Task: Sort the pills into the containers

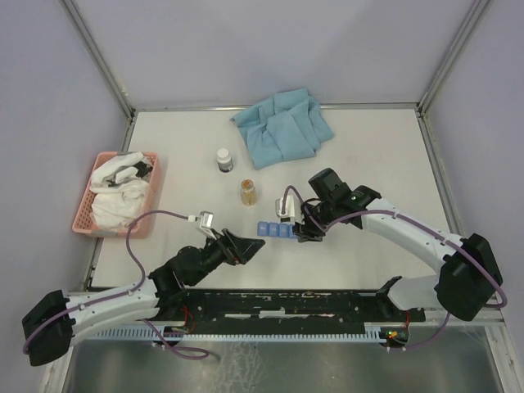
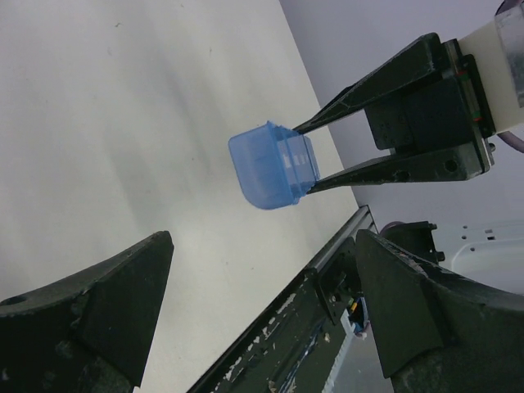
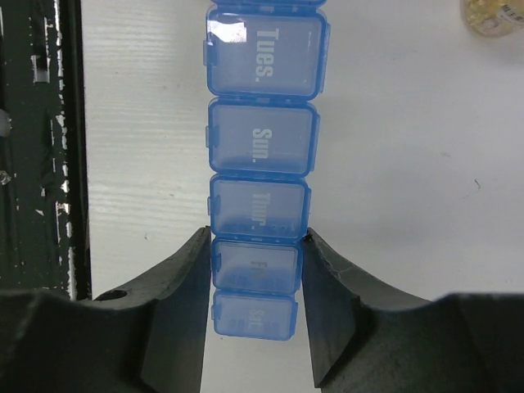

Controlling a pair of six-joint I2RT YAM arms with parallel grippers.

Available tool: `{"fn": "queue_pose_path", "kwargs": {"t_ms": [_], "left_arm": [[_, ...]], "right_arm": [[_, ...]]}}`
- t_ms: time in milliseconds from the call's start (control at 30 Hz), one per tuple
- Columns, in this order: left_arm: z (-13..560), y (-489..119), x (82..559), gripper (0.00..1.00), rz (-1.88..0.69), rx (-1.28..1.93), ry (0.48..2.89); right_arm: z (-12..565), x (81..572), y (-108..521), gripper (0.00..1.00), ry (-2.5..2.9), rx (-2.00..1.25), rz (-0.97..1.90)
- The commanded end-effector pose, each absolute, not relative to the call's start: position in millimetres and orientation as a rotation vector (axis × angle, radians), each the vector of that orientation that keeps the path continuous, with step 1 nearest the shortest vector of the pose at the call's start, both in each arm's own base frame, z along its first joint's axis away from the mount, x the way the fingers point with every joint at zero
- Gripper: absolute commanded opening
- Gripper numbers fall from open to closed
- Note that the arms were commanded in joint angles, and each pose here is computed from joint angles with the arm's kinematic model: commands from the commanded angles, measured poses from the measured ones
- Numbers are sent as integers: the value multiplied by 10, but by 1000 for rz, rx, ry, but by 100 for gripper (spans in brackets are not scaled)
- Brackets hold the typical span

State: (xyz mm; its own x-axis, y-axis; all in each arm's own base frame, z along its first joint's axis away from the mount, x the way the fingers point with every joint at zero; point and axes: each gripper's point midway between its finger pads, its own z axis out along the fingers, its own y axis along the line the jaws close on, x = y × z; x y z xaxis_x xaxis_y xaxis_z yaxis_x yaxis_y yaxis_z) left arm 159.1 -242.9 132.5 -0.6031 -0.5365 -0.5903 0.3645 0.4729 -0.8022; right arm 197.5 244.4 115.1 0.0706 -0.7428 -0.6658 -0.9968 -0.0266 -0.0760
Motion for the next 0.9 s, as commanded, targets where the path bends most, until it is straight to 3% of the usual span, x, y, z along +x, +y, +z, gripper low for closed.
{"fn": "queue_pose_path", "kwargs": {"t_ms": [0, 267, 433, 767, 867], "left_arm": [[1856, -2640, 1540, 99, -1456, -119, 1695], [1871, -2866, 1558, 97, -1507, -96, 1727], [1872, -3040, 1561, 82, -1536, -56, 1755], [1782, -3196, 1580, 70, -1557, -68, 1826], [1731, -3203, 1577, 63, -1562, -87, 1847]], "right_arm": [[1267, 1816, 2503, 37, 1637, -1873, 728], [1384, 1709, 2521, 37, 1554, -1876, 773], [1378, 1685, 2508, 37, 1526, -1899, 760], [1346, 1693, 2499, 37, 1505, -1928, 707], [1344, 1710, 2499, 37, 1503, -1930, 690]]}}
